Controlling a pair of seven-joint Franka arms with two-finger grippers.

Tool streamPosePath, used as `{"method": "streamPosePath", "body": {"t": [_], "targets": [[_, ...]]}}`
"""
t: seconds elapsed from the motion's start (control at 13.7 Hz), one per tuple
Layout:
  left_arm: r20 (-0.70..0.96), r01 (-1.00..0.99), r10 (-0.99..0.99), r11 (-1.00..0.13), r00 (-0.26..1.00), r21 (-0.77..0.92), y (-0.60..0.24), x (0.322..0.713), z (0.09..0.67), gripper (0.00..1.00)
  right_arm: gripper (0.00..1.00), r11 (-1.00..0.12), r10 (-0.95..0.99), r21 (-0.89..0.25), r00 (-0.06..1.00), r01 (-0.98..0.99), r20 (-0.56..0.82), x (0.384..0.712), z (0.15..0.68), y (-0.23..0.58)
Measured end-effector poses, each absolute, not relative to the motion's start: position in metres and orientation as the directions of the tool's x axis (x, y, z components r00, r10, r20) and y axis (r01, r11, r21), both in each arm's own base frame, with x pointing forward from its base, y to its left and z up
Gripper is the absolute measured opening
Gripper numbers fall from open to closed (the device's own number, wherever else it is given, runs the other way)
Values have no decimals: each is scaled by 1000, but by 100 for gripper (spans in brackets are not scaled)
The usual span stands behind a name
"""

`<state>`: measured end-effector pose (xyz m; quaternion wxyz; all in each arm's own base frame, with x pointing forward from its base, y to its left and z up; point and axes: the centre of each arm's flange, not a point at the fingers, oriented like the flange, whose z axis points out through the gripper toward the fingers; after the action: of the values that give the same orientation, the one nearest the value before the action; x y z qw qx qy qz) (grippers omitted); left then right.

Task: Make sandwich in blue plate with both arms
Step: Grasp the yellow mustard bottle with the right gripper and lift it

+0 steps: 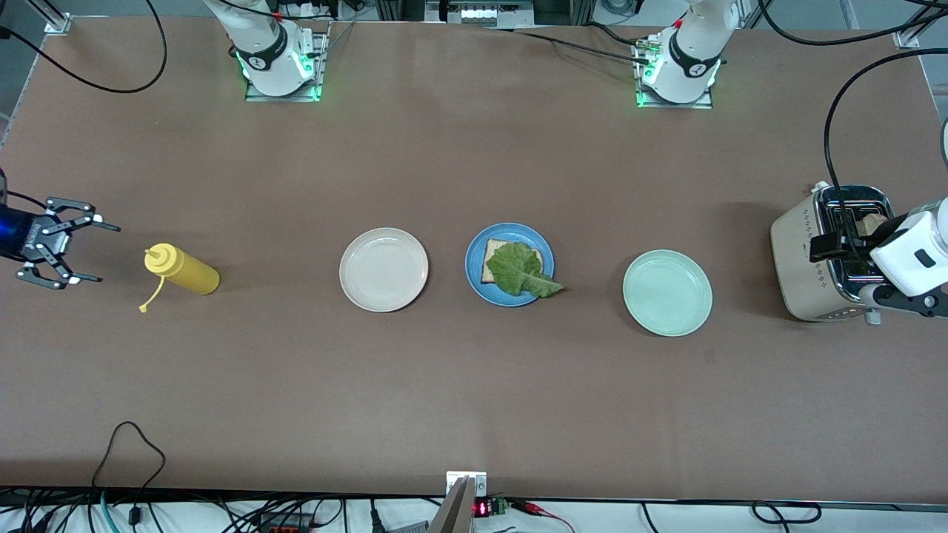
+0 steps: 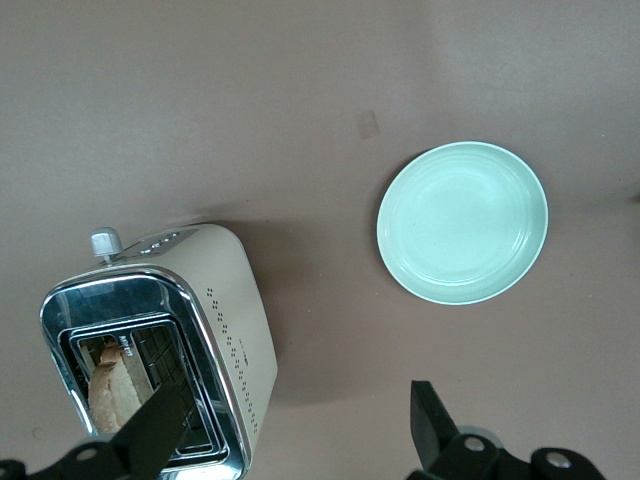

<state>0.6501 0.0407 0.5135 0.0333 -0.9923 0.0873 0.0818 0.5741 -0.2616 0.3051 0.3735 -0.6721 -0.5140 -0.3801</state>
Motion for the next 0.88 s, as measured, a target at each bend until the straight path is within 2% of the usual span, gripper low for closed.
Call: {"method": "streamPosePath", "body": {"t": [0.36,0.88], "targets": [[-168,-178,-168,-983,971,-52,41,650,513,100,100,-132,285,-13,51,991,957,566,191,-283],[-168,-178,-168,-983,971,-52,41,650,514,100,100,-124,153,-5,24,992,988,563,105,-279]]}}
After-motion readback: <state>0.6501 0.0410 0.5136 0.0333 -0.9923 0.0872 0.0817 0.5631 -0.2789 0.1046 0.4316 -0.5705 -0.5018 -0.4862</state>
